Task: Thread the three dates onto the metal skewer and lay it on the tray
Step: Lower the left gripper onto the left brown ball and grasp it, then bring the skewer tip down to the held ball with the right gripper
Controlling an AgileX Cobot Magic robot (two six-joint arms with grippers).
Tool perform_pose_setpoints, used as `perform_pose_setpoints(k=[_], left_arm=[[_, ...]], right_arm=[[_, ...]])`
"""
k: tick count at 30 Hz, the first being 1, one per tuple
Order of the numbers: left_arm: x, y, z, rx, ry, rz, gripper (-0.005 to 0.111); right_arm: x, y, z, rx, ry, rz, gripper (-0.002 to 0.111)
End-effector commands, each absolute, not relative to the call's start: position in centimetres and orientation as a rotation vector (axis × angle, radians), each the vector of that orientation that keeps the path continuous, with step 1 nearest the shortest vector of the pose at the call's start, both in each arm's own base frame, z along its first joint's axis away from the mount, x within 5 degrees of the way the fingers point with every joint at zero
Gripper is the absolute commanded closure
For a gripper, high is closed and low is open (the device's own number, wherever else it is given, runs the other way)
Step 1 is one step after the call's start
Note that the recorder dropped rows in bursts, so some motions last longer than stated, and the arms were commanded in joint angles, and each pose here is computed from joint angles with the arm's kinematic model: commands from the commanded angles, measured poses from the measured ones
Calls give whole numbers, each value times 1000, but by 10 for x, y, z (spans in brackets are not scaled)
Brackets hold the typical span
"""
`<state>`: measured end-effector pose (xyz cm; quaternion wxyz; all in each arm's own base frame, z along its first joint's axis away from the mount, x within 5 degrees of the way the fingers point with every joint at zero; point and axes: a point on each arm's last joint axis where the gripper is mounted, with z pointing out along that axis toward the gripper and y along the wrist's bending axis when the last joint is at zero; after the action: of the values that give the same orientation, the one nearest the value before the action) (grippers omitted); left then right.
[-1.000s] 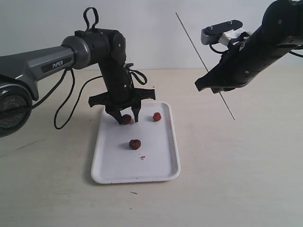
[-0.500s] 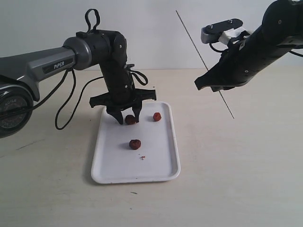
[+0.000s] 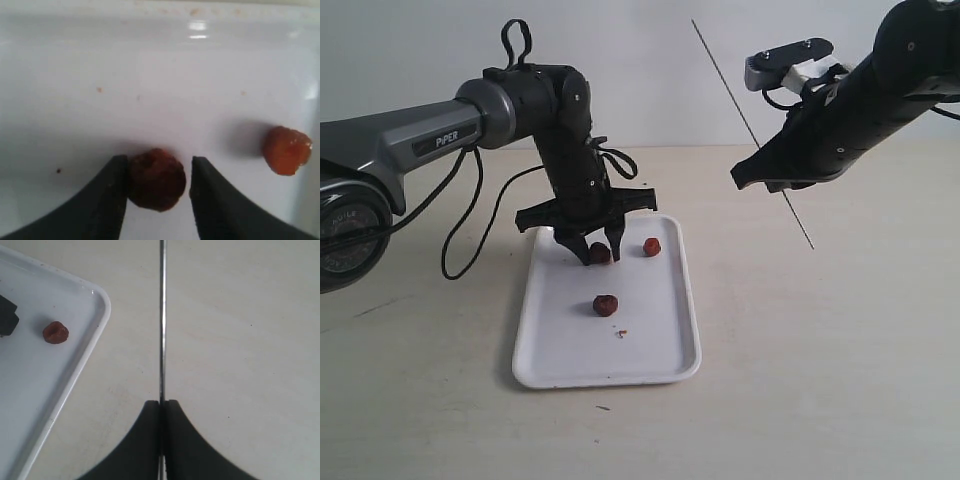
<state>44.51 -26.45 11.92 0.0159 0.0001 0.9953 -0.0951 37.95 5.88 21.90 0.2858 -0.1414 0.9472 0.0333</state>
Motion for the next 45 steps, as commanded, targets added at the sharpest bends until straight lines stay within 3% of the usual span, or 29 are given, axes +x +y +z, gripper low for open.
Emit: perform_pose_setpoints(k=[1, 6, 25, 31, 39, 45], left_arm=[[444, -267, 116, -15, 3105, -301, 66], [444, -267, 113, -16, 3110, -298, 76], [444, -267, 113, 112, 3100, -297, 77], [444, -267, 113, 155, 3096, -296, 93], [447, -262, 119, 214, 3080, -331, 85], [457, -244, 151, 220, 3019, -467, 85]], right_arm=[[382, 57, 221, -375, 2512, 83, 108], [382, 57, 221, -377, 2510, 80, 108], [382, 57, 221, -376, 2509, 80, 108], [382, 57, 221, -375, 2509, 82, 108], [382, 57, 221, -372, 2507, 84, 108], [381, 57, 220, -372, 2520, 90, 108]])
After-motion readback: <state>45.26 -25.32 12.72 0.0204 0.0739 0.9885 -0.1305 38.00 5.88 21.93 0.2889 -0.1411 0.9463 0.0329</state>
